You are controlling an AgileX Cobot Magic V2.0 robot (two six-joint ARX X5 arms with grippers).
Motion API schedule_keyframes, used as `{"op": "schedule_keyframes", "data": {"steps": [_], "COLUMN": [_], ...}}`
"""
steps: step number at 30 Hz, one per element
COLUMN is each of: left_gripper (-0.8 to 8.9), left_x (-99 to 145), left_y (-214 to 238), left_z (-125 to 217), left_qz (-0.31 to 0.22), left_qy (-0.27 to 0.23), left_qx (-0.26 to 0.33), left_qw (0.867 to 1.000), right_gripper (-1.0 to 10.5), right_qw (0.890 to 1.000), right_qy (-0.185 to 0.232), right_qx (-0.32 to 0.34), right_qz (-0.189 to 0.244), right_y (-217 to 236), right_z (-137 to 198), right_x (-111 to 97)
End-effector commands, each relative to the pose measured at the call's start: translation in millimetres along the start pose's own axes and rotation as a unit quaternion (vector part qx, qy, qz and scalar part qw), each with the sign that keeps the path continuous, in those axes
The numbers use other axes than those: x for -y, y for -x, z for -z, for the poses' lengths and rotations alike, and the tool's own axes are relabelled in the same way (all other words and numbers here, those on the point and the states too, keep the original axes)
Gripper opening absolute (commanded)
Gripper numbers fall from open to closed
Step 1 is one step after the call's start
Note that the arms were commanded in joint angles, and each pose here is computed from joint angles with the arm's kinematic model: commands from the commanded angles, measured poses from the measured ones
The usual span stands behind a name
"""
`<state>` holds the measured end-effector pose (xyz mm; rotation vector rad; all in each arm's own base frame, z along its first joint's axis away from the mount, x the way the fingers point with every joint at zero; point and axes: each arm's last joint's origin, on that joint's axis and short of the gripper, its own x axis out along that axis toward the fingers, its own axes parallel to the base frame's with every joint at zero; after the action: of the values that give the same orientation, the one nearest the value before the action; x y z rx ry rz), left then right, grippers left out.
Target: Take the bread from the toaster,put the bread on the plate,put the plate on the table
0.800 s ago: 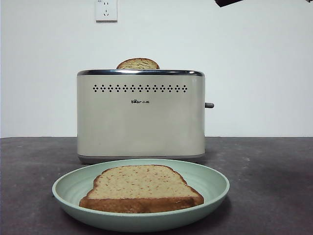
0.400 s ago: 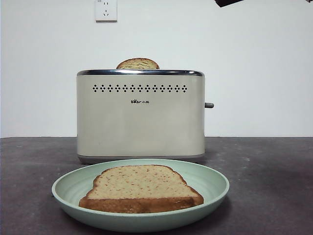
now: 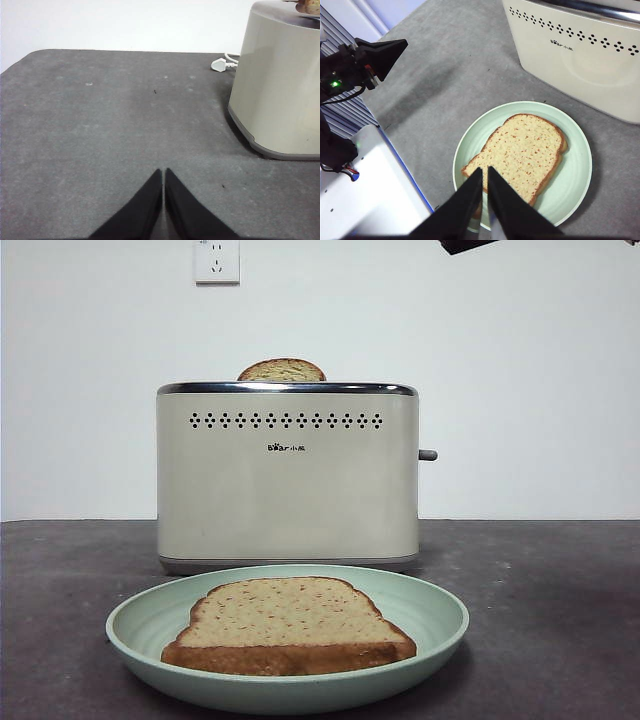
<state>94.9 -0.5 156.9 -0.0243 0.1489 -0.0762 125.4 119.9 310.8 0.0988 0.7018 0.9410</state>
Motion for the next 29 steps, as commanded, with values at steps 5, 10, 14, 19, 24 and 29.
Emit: {"op": "schedule_keyframes", "data": {"steps": [5,10,14,19,24,29], "left_gripper": [0.08,0.08,0.08,0.08,0.08,0.08], "left_x": [-1,-1,-1,0,0,-1], "left_y": [-2,-2,-2,-2,-2,-2], "left_z": [7,7,7,7,7,7], "left_qz": [0.000,0.000,0.000,0.000,0.000,0.000], "left_qy": [0.003,0.003,0.003,0.003,0.003,0.003], "left_qx": [-0.006,-0.006,-0.006,-0.006,-0.006,-0.006], "left_qw": [1.000,1.000,1.000,1.000,1.000,1.000], "right_gripper": [0.1,0.1,0.1,0.1,0.1,0.1], "right_qw": [0.995,0.983,0.961,0.925,0.890,0.878], "right_qy": [0.049,0.045,0.056,0.088,0.101,0.107], "right_qx": [0.062,0.120,0.165,0.230,0.286,0.307], "right_qz": [0.059,0.132,0.213,0.290,0.340,0.352], "right_y": [23,49,69,78,68,52], "right_z": [-5,3,23,49,83,112], "right_x": [10,28,41,52,67,79]}}
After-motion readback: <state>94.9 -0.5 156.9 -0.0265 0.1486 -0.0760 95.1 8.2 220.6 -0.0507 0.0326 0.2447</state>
